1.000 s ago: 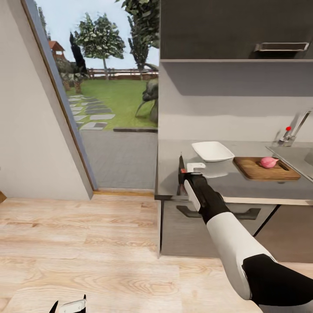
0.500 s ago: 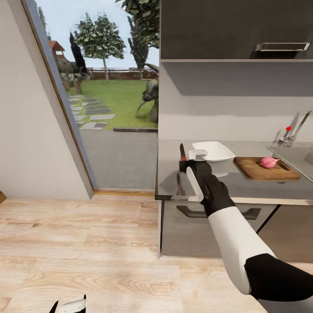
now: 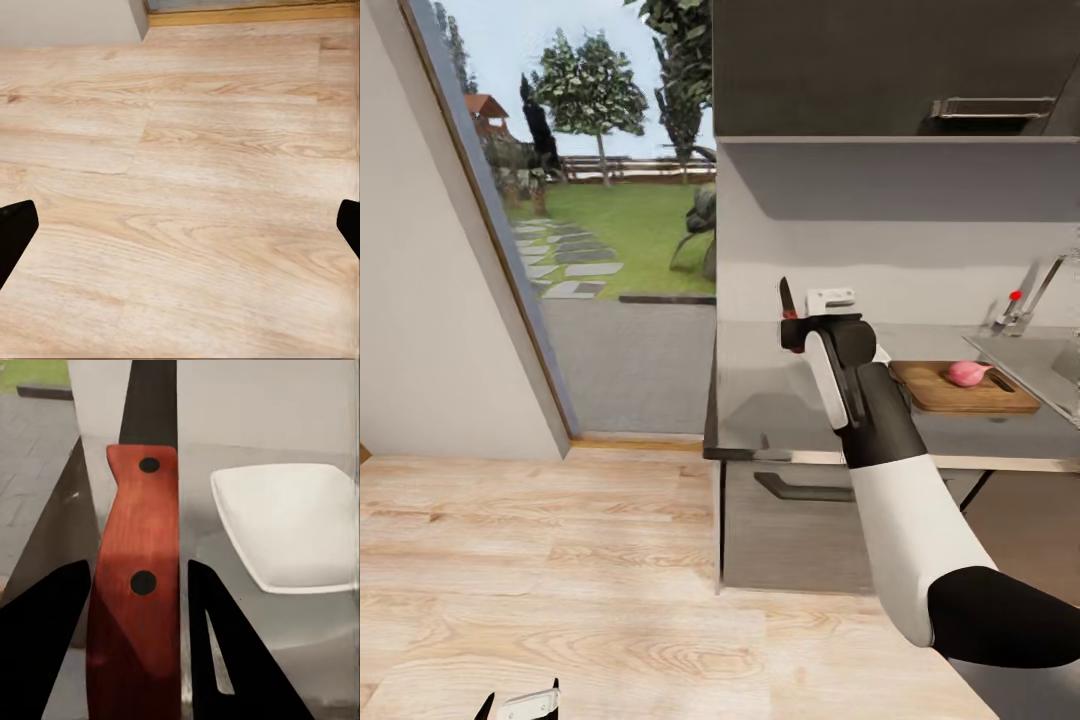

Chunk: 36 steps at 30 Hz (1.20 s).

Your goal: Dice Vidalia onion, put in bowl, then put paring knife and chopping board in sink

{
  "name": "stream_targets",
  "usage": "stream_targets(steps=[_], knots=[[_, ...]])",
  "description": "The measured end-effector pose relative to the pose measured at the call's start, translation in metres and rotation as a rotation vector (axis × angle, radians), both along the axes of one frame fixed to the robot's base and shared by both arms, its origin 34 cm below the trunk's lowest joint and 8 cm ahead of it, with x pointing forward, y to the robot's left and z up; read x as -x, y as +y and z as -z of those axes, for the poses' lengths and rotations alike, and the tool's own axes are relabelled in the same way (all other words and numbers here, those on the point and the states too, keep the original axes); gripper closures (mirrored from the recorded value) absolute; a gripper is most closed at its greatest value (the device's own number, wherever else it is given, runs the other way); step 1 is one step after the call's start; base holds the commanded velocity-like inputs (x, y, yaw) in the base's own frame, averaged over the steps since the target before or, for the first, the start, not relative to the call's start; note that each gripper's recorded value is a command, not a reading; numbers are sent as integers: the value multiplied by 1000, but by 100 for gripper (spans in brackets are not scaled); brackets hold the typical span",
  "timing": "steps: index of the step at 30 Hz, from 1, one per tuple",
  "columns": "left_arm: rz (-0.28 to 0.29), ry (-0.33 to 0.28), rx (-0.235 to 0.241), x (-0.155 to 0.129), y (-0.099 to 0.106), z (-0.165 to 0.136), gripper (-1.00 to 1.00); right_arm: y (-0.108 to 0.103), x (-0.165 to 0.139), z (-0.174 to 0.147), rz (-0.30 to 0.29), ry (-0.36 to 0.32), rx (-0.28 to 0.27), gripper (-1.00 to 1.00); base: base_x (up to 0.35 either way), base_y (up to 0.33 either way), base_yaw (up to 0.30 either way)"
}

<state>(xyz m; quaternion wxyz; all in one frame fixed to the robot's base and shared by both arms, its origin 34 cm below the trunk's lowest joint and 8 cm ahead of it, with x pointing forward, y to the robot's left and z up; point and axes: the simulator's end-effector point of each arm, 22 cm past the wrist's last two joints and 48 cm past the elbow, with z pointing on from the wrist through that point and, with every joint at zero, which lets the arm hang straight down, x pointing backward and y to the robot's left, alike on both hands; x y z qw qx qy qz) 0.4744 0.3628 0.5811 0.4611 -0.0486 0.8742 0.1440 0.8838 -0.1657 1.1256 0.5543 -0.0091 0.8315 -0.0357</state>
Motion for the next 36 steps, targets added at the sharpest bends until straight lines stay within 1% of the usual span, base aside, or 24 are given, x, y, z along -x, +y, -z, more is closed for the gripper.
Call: stream_targets(steps=[4,5,7,10,12,14,17,18,19,22,24,28,31,32,34,35,36], knots=[[0,1,0,0,0,0,-100,-3,0,-2,8,-5,10,100,-2,-305,0],[0,1,1,0,0,0,-100,-4,-1,-9,16,-18,23,100,0,-312,0],[0,1,1,0,0,0,-100,-4,-2,-18,21,-33,32,100,0,-313,0],[0,0,1,0,0,0,-100,-5,-3,-25,30,-45,45,100,0,-314,0],[0,0,0,0,0,0,-100,-7,-3,-30,43,-56,65,100,0,-314,0],[0,0,-1,0,0,0,-100,-11,-3,-35,60,-67,88,100,0,-315,0],[0,0,-1,0,1,0,-100,-25,-4,-51,109,-100,151,100,0,-315,0],[0,0,-1,0,1,0,-100,-27,-4,-54,116,-105,163,100,0,-315,0],[0,0,-1,0,1,0,-100,-31,-4,-59,131,-115,189,100,0,-315,0],[0,0,-1,0,1,0,-100,-33,-3,-66,146,-132,238,100,0,-315,0],[0,0,-1,0,1,0,-100,-25,-2,-70,138,-146,288,100,0,-315,0],[0,0,-1,0,1,0,-100,-9,-1,-70,113,-155,364,100,0,-315,0],[0,0,-1,0,1,0,-100,1,-3,-59,100,-140,452,100,0,-315,0],[0,0,-1,0,1,0,-100,7,-4,-54,93,-134,501,100,0,-315,0],[0,0,-1,0,1,0,-100,18,-6,-41,79,-122,616,100,0,-315,0],[0,0,-1,0,1,0,-100,20,-6,-38,77,-119,646,100,0,-315,0],[0,0,-1,0,1,0,-100,23,-7,-30,68,-109,687,100,0,-316,0]])
